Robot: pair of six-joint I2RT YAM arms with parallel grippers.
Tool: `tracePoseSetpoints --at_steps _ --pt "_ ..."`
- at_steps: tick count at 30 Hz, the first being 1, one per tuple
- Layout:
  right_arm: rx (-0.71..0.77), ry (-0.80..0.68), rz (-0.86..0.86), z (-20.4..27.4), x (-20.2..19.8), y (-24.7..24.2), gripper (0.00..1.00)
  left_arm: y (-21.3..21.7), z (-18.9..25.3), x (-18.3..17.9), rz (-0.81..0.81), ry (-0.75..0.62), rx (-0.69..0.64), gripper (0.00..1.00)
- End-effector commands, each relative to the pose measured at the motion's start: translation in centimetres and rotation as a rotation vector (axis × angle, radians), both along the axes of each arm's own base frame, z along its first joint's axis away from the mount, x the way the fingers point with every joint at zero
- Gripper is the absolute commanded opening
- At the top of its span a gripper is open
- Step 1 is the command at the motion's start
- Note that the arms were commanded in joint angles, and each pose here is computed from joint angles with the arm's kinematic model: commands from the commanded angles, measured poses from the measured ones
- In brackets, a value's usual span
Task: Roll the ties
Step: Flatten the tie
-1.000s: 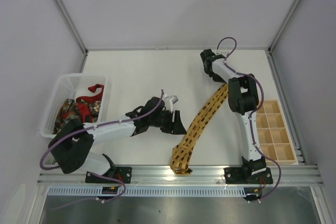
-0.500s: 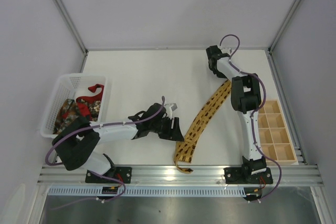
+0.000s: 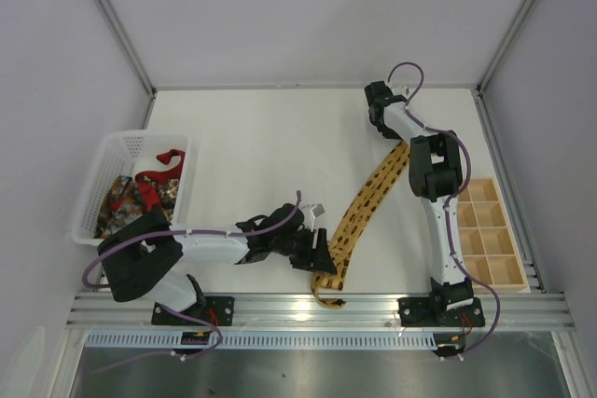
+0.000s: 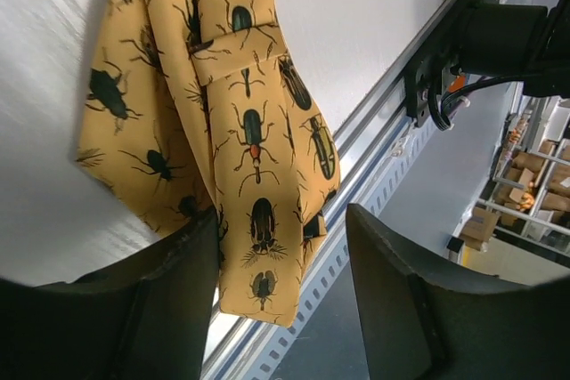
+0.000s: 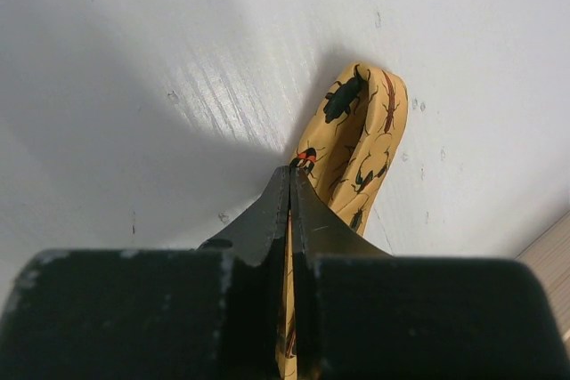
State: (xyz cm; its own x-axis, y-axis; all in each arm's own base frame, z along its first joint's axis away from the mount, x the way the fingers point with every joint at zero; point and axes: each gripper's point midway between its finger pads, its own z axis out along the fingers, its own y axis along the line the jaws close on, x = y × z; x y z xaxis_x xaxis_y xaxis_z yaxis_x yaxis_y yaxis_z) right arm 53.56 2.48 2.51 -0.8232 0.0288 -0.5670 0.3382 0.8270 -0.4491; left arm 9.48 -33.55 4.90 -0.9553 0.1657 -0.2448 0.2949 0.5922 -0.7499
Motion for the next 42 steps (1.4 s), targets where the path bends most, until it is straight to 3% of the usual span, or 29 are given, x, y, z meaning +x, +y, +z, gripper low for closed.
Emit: tracePoseSetpoints --at_steps 1,6,12,13,18,23,26,32,38,42 --pt "0.021 -0.021 0.008 0.2 0.6 0.5 0.00 -1.1 0.1 -0.9 0.016 0.048 -0.025 0.60" --pt "0.017 -0.013 0.008 -0.3 0.4 0.6 0.00 -1.9 0.0 -2.2 -0.021 0.068 -0.025 0.54" --pt "0.014 -0.008 0.000 -0.7 0.1 0.5 0.00 -2.9 0.3 -2.5 -0.055 0.083 -0.071 0.15" --pt "0.013 -0.006 0.000 -0.7 0.1 0.6 0.01 -3.0 0.3 -2.5 -0.063 0.086 -0.076 0.01" --pt "0.007 -0.008 -0.002 -0.2 -0.1 0.6 0.01 -2.9 4.7 -0.7 -0.086 -0.017 -0.072 0.00" --pt "0.001 -0.010 -0.011 0.5 -0.2 0.3 0.00 0.6 14.2 2.7 -0.008 -0.162 -0.070 0.00" --pt "0.007 -0.008 -0.001 0.9 -0.5 0.7 0.00 1.4 16.6 3.5 0.004 -0.099 -0.138 0.00" --pt "-0.005 0.039 0.028 -0.6 -1.2 1.5 0.00 0.2 15.4 5.2 -0.006 0.030 -0.165 0.00" --pt "-0.075 0.053 0.003 -1.3 -1.5 0.5 0.00 0.8 7.2 10.3 0.066 0.083 0.032 0.00" --pt "-0.113 -0.008 -0.053 -0.2 -0.9 -1.1 0.00 1.5 3.6 13.4 0.094 0.112 0.084 0.00"
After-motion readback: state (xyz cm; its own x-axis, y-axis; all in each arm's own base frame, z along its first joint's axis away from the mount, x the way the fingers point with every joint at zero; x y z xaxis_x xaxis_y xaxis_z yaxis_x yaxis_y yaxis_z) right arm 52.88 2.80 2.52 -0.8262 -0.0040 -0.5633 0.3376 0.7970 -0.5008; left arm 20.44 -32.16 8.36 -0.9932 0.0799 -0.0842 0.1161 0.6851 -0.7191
